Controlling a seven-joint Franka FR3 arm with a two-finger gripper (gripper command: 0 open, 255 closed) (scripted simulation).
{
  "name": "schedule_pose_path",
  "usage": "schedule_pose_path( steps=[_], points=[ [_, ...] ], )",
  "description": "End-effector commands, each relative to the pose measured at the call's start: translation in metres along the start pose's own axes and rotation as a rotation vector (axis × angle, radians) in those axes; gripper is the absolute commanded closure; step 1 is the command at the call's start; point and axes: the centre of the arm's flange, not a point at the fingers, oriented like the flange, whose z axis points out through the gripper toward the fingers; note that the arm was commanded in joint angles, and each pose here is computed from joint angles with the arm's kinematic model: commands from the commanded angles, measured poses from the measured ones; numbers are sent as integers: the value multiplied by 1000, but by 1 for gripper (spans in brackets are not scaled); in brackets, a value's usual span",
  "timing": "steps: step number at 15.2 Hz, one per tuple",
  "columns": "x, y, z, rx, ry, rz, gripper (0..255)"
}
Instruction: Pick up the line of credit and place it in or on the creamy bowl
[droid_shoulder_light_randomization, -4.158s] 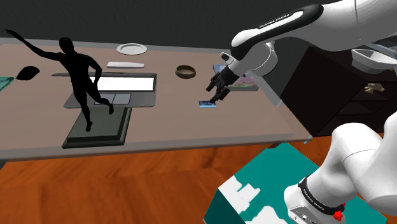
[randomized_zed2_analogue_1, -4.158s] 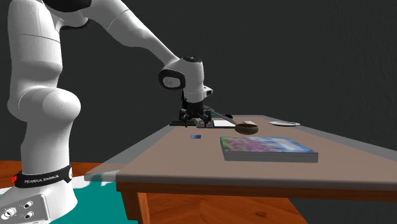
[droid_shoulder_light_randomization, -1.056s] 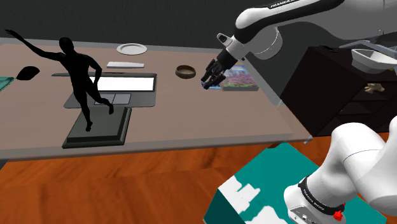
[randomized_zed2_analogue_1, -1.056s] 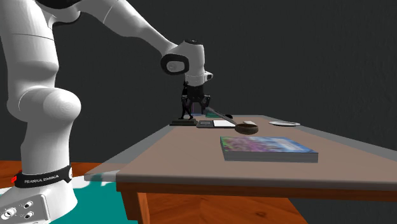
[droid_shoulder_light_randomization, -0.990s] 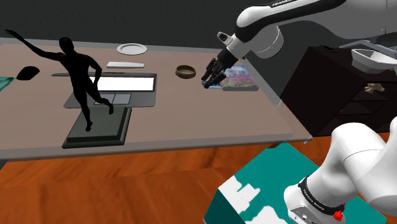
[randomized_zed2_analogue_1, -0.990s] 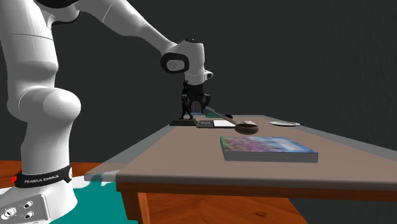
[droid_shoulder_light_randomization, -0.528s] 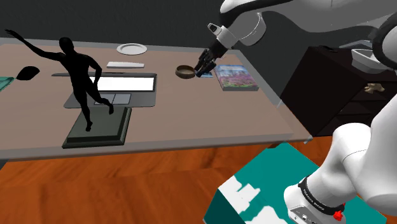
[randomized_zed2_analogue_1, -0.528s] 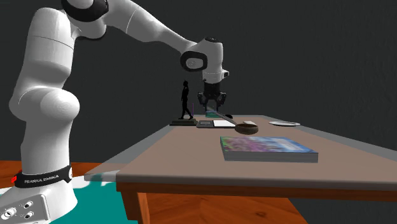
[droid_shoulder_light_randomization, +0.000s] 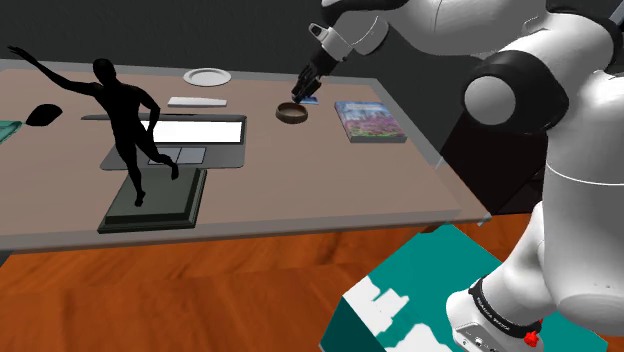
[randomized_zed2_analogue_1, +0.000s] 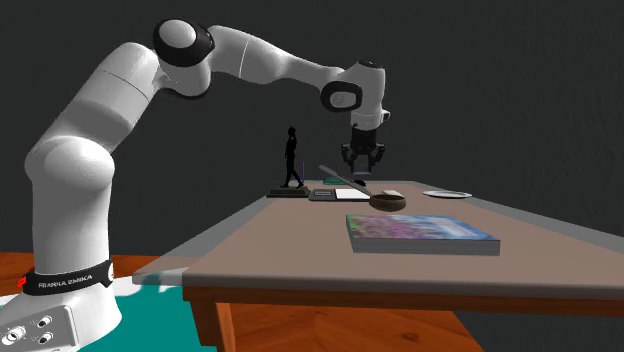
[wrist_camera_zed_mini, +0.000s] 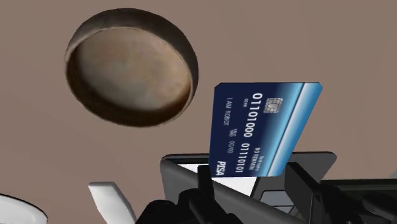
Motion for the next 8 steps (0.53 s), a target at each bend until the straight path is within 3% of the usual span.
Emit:
schedule_pose_path(
  steps=[1,6,8],
  points=[
    [9,26,1,3,0,-1,255],
    [27,88,9,3,0,-1,255],
    [26,92,14,3,0,-1,255]
  ],
)
